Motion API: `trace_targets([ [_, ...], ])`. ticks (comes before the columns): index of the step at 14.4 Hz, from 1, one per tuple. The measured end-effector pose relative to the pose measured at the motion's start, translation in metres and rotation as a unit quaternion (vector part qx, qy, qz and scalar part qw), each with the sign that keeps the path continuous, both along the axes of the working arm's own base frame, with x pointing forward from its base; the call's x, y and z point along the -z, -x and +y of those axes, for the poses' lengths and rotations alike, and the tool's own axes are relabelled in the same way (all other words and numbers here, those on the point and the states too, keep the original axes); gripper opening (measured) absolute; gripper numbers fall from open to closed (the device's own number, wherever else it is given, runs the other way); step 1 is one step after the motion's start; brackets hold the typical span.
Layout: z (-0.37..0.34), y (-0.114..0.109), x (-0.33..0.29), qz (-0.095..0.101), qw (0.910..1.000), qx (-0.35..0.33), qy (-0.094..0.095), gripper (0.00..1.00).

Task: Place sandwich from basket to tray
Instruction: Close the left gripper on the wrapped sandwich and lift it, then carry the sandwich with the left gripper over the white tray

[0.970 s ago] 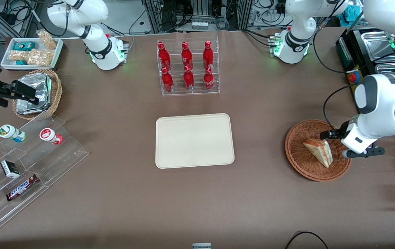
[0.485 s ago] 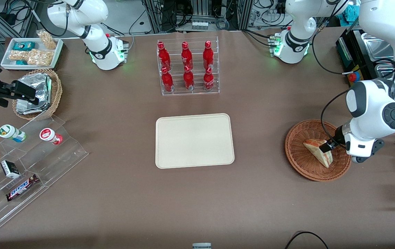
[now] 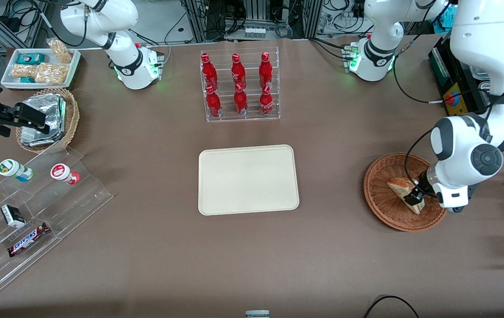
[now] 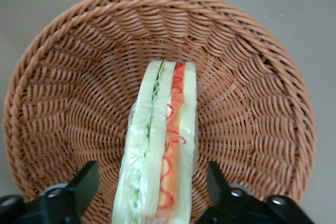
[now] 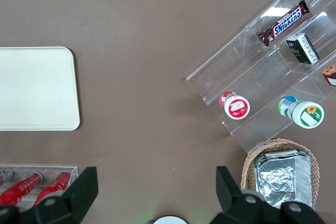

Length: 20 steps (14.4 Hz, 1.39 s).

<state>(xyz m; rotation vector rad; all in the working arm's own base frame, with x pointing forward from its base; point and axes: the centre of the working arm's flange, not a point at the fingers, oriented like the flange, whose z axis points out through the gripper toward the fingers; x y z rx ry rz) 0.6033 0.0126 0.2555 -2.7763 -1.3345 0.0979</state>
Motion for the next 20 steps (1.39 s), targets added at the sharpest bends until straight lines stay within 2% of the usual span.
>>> trace_targets([
  [4, -0.006, -0.001, 0.000, -0.001, 1.0000, 0.001, 0.001, 0.44],
  [7, -0.022, 0.001, -0.026, 0.020, 0.9990, 0.039, 0.006, 0.20],
  [8, -0.034, 0.002, -0.041, 0.022, 0.9969, 0.074, 0.010, 0.17],
  [10, -0.073, 0.003, -0.070, 0.022, 0.9876, 0.155, 0.016, 0.17],
  [13, -0.153, 0.003, -0.096, 0.020, 0.9549, 0.295, 0.026, 0.15],
  [16, -0.244, 0.010, -0.090, 0.018, 0.9314, 0.360, 0.048, 0.15],
  [18, -0.305, 0.018, -0.080, 0.016, 0.9240, 0.378, 0.054, 0.15],
  [20, -0.365, 0.024, -0.073, 0.008, 0.9236, 0.379, 0.056, 0.15],
])
